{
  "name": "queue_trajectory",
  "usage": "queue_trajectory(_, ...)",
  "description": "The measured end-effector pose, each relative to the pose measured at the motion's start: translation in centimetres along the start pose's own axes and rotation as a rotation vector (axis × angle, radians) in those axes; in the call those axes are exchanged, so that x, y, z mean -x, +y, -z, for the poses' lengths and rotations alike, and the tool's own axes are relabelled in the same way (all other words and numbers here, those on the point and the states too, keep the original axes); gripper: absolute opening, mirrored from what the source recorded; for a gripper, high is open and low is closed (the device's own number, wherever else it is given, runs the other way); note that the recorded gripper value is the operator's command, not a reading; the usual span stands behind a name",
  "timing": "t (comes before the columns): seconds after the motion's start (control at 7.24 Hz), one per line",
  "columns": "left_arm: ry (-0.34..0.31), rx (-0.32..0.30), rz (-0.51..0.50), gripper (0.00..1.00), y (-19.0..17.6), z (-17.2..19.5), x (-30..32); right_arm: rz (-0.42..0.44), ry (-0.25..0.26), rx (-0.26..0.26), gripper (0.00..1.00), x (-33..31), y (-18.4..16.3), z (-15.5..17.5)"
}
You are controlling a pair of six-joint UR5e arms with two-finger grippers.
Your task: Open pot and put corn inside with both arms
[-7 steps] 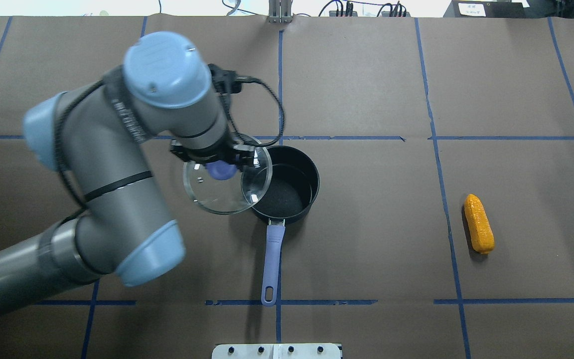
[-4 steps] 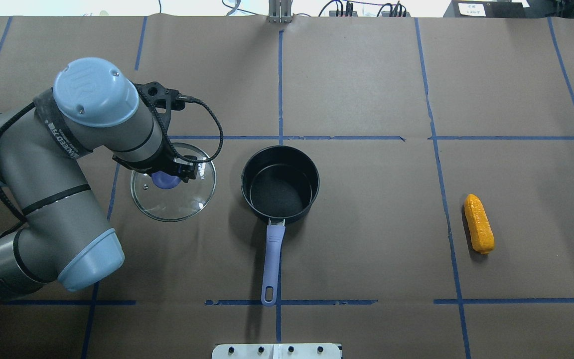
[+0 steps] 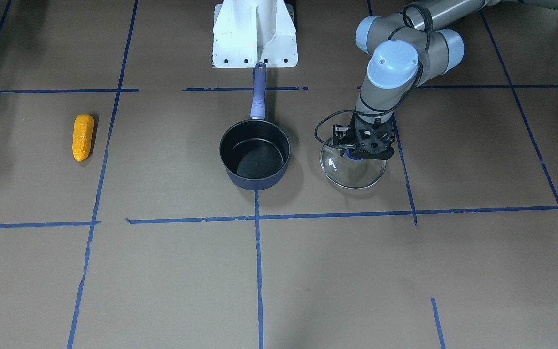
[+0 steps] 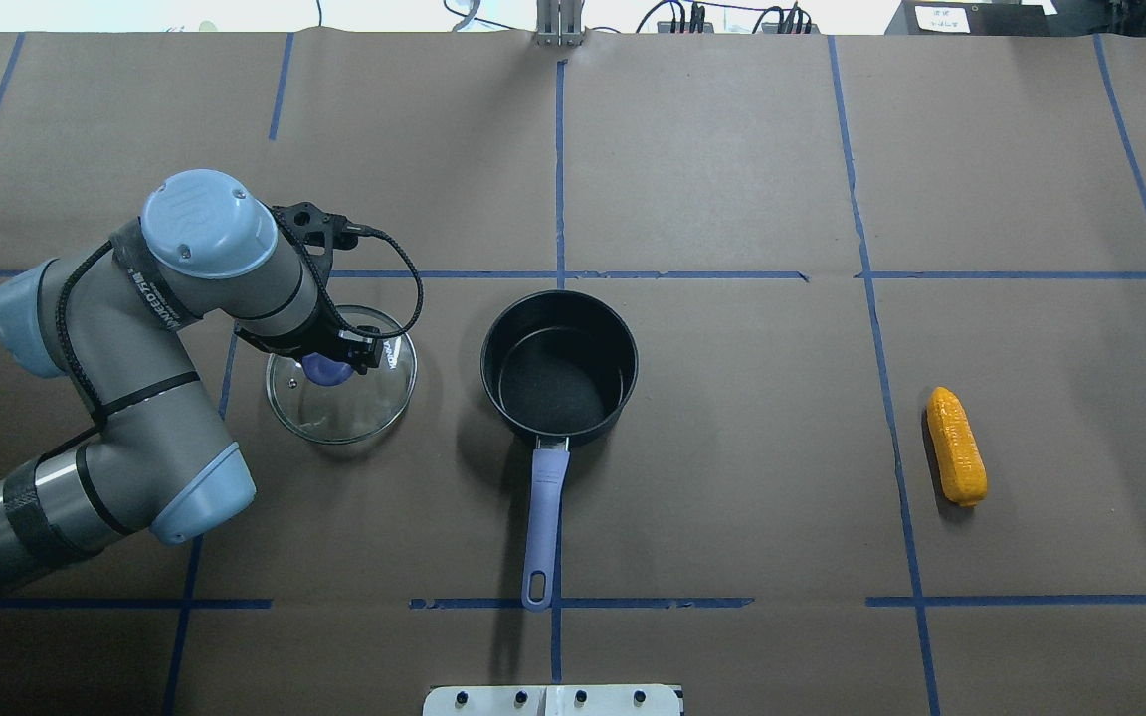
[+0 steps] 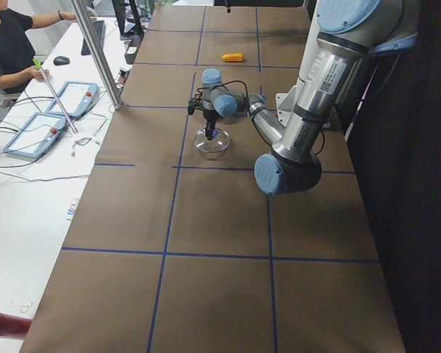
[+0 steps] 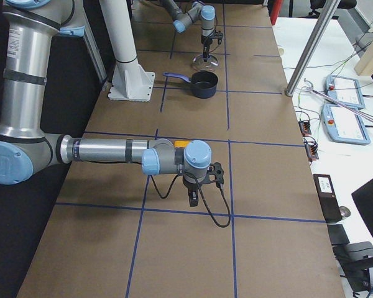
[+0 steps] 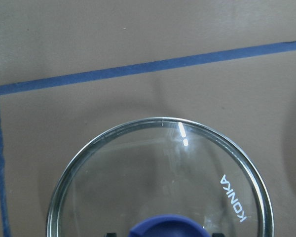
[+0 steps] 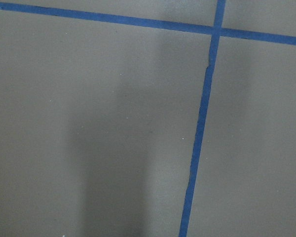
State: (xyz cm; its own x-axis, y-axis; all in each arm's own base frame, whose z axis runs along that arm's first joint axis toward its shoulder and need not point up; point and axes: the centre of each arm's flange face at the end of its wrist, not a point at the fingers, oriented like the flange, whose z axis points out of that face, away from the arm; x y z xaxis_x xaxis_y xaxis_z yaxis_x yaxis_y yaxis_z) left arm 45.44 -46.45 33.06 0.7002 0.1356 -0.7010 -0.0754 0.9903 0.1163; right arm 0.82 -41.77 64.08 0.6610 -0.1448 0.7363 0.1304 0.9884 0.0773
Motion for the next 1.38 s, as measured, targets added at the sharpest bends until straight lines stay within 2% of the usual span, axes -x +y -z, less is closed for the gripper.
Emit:
queue_trajectory(0.14,0.011,0.029,0.005,0.23,0.5,-0.5,0.7,0.004,0.000,0.002,1.00,0.1,0.0,-0.1)
queue_trajectory(0.28,0.014,0.044,0.010,0.58,0.8,-0.7,1.3,0.007,-0.001,0.004,1.00,0.2,-0.1,-0.2)
queue_trajectory(0.41,0.011,0.052,0.013,1.00,1.0,-1.0,1.7,0.010,-0.001,0.007,1.00,0.4,-0.1,-0.4)
queue_trajectory(0.83,0.027,0.024,0.025,1.00,0.7,1.3,2.5,0.011,-0.014,0.019,1.00,2.4,-0.7,-1.7)
queue_trajectory(1.11,0.036,-0.001,0.048,1.00,1.9,4.3,6.5,-0.078,-0.061,-0.047,0.99,8.4,-2.1,-4.1)
queue_trajectory(1.38,0.054,-0.011,0.063,1.00,3.6,7.0,9.6,-0.202,-0.087,-0.107,0.99,18.1,-1.6,-9.1)
